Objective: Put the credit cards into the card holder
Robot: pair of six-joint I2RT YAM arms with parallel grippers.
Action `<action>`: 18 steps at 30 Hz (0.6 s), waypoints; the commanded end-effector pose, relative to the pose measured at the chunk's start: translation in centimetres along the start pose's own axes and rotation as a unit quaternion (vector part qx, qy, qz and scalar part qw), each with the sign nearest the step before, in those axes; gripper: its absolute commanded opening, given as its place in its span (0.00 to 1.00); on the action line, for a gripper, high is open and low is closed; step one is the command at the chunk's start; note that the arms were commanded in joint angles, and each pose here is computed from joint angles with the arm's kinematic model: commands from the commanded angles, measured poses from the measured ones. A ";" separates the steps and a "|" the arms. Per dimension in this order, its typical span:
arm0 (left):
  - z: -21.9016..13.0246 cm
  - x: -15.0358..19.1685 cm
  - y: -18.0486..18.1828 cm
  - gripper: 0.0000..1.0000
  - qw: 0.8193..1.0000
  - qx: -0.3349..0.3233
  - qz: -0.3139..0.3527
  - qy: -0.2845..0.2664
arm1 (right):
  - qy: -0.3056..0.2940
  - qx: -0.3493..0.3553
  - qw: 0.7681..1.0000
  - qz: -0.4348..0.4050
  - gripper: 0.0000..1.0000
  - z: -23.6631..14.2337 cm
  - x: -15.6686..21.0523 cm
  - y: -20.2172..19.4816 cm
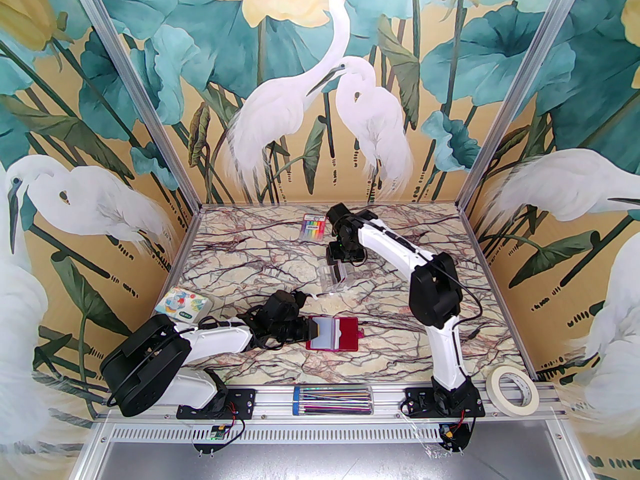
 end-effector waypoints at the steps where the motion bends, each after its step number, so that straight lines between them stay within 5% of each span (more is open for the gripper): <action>1: -0.1 1.1 1.2 0.30 0.999 -0.030 -0.004 0.013 | 0.023 0.012 1.000 -0.009 0.61 0.9 0.4 -0.3; 18: -0.1 1.2 1.2 0.30 0.999 -0.030 -0.004 0.014 | 0.045 0.033 0.998 -0.018 0.59 3.2 0.8 -0.9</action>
Point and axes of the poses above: each hand's point on the last joint's axis, 136 mm out from that joint toward the fingers, its own z axis out along the fingers, its own y axis along the line the jaws close on, x = y × z, the point moved 4 cm from there along -z, back along the fingers, and after that the axes turned 9 degrees about z, right-handed, at the moved point
